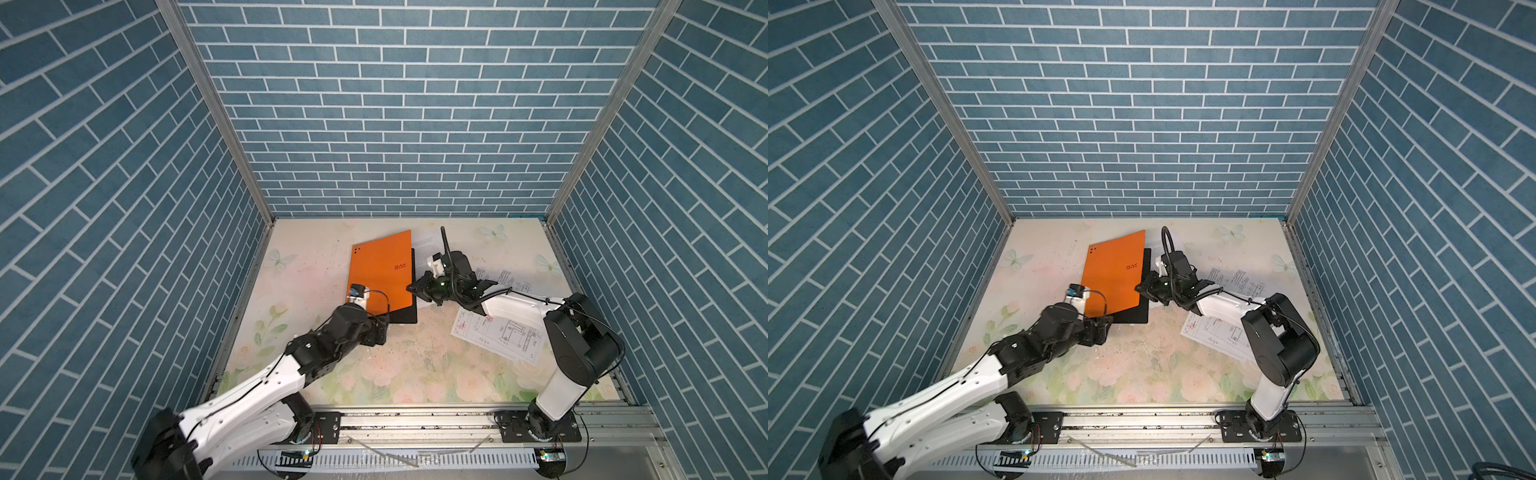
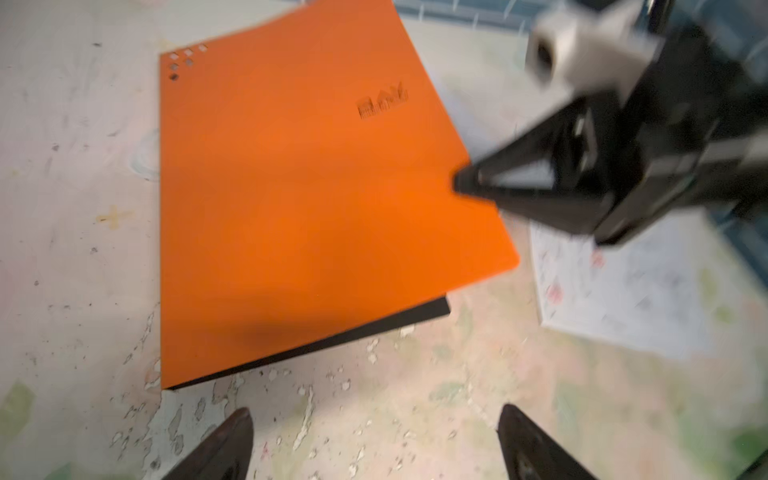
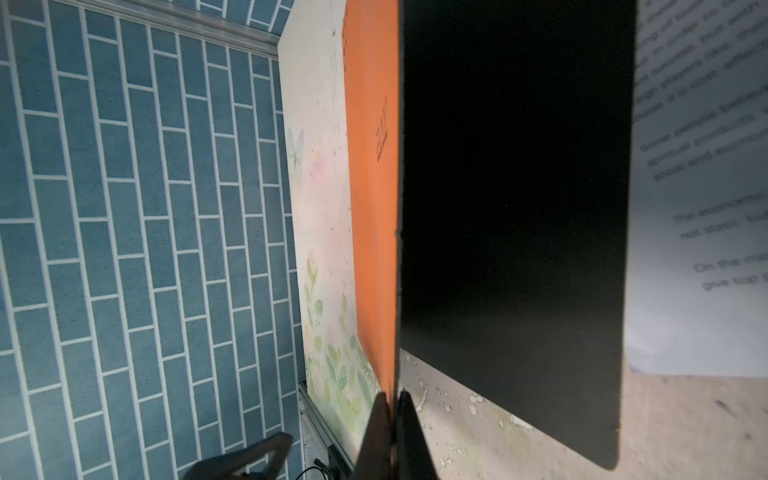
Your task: Put the files into the folder
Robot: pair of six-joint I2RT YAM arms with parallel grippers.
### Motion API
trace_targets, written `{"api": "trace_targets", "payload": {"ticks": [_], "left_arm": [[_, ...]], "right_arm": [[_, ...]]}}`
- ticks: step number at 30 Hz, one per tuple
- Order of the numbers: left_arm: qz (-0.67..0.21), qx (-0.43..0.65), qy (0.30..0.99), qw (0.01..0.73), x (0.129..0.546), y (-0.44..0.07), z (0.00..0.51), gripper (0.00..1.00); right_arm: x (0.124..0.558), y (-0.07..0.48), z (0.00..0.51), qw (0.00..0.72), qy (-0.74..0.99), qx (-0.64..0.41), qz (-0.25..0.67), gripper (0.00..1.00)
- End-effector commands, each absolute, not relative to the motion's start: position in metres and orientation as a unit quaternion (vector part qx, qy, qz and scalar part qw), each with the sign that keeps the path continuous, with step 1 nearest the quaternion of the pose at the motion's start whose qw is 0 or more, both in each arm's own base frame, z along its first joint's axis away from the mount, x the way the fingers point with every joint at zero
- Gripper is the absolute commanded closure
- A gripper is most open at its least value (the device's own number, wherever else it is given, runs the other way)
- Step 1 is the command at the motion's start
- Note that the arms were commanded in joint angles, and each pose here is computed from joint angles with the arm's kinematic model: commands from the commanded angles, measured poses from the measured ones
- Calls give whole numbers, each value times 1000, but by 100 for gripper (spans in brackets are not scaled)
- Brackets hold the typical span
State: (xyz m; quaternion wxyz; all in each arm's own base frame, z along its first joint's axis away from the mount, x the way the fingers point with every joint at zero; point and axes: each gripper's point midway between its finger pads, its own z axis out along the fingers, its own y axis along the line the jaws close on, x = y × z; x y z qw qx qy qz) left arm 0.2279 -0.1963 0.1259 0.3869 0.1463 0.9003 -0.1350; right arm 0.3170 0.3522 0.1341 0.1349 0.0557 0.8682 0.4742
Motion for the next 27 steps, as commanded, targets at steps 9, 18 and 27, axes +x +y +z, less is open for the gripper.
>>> {"api": "trace_targets", "payload": {"ticks": [9,18,27], "left_arm": [[25,306,843,442,236,-210,112,8],[69,336,829,442,262,-237,96,21],[76,312,820,475,276,-247,104,42]], "right_arm": [[324,349,185,164,853,48,494,100],[316,344,198,160,850,47,500,100],[308,341,199,151,851,44,501,100]]}}
